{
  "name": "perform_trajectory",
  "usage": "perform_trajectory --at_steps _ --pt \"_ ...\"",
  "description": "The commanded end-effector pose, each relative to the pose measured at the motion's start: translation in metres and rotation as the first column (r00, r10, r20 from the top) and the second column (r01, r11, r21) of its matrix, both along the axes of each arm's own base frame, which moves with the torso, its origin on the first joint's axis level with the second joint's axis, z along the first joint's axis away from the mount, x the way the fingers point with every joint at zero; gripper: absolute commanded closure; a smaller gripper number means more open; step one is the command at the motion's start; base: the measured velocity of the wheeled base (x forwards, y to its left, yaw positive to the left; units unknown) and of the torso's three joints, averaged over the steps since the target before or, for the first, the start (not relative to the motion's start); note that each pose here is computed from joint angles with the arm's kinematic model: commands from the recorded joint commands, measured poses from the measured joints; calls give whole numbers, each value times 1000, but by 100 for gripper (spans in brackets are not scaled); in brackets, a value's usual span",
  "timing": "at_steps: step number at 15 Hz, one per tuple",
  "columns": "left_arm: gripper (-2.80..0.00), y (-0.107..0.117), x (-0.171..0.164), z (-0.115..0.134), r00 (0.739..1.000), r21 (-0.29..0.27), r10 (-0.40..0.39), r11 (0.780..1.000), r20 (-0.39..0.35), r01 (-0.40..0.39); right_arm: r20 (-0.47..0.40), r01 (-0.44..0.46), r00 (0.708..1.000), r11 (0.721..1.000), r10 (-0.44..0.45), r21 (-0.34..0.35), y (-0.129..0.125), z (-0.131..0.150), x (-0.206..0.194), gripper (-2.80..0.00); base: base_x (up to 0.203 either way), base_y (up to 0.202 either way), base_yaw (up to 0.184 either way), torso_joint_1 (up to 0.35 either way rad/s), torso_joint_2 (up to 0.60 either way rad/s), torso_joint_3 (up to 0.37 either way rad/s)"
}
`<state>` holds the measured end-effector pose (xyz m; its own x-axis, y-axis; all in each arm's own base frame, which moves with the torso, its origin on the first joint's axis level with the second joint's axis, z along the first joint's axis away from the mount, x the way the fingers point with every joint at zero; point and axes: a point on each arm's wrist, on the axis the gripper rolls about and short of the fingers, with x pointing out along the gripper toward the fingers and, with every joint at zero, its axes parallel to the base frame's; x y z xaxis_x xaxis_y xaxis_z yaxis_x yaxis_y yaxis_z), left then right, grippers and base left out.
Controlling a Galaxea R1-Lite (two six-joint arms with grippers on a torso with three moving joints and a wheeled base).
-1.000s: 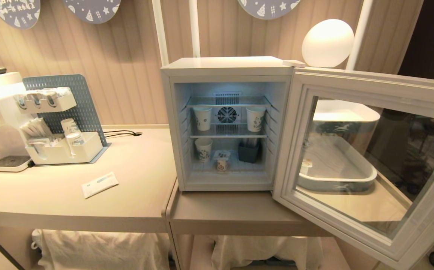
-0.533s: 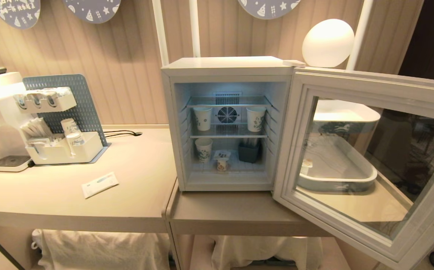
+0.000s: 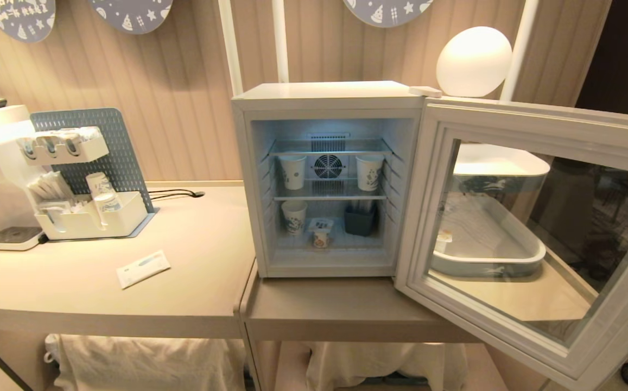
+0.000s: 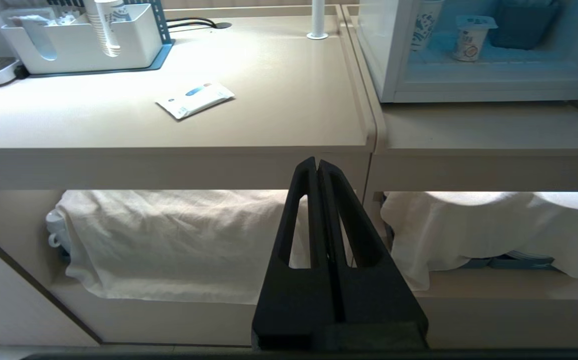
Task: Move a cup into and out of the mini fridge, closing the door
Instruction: Take the yoghurt out of the freezer
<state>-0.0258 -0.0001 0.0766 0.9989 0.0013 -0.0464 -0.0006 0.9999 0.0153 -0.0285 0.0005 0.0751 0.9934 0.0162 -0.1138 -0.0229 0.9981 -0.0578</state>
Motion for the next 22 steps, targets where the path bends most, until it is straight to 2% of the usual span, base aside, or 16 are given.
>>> perform_trajectory --at_steps 1,11,16,22 --pt "0 0 0 0 1000 0 0 1000 -1 0 -3 -1 1000 1000 1 -1 0 0 0 0 1 119 -8 2 0 2" --pt "0 0 0 0 1000 -2 0 1000 -1 0 -3 -1 1000 1000 1 -1 0 0 0 0 0 179 1 3 1 3" --pt "0 0 0 0 1000 0 0 1000 -3 0 -3 -1 1000 1000 1 -1 0 0 0 0 12 0 0 1 0 1" --pt "0 0 0 0 1000 0 0 1000 -3 0 -3 -1 1000 1000 1 -1 0 0 0 0 171 0 -1 1 0 2"
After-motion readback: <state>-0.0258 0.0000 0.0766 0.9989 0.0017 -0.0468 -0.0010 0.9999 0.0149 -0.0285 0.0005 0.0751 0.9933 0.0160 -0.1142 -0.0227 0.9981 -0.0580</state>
